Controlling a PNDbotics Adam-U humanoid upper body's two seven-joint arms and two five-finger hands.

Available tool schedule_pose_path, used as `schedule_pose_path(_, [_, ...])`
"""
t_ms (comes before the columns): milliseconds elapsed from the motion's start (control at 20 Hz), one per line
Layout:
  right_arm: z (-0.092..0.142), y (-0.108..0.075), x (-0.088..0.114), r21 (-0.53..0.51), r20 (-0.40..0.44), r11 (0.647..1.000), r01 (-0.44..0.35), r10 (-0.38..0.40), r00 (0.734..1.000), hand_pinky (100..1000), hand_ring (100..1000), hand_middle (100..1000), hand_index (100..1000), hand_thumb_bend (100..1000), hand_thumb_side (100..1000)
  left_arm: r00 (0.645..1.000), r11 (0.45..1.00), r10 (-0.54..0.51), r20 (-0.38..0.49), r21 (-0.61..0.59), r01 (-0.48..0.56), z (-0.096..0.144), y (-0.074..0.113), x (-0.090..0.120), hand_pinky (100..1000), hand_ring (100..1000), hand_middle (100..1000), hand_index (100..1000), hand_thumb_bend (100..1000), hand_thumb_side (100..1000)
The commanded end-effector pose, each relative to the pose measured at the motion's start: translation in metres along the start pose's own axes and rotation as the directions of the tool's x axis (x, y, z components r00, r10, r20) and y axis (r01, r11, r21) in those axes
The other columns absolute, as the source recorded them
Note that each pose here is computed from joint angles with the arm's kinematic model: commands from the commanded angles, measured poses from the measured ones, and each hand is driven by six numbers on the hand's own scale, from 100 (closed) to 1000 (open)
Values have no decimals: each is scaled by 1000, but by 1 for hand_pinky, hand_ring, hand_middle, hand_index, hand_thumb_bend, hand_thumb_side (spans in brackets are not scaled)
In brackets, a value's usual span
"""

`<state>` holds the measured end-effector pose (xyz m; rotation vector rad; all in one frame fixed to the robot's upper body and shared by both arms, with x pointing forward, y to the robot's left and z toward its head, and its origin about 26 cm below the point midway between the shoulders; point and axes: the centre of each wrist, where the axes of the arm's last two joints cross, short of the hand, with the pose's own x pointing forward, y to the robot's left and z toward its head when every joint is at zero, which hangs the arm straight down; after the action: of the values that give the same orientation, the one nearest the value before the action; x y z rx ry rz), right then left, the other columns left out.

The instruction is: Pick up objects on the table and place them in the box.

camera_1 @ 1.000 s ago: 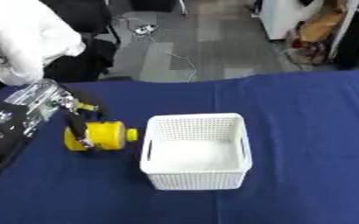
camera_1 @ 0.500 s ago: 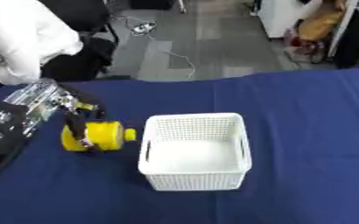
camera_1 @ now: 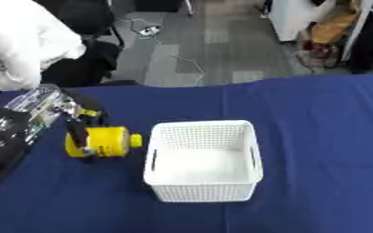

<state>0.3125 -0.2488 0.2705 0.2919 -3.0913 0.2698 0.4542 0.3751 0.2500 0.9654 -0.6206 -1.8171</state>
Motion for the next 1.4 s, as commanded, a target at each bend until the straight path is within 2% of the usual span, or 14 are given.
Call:
schedule_pose_path(50, [-8, 0, 3, 10, 35, 1000, 1, -1, 999, 313, 395, 471, 570, 261, 899, 998, 997, -55, 0, -48, 55, 15, 9, -16, 720, 711, 830, 938, 716, 509])
schedule_pose_path(1050, [-12, 2, 3, 6, 51, 1000, 9, -10, 999, 313, 395, 468, 566, 258, 901, 999, 996, -32, 10, -79, 32, 6, -3, -14, 715, 705, 822, 936, 673, 524])
schedule_pose_path(1400, [-14, 2, 2, 3, 58, 1000, 13, -13, 998, 313, 395, 468, 566, 257, 901, 1000, 996, -23, 9, -83, 24, 4, -6, -14, 712, 696, 813, 929, 568, 555])
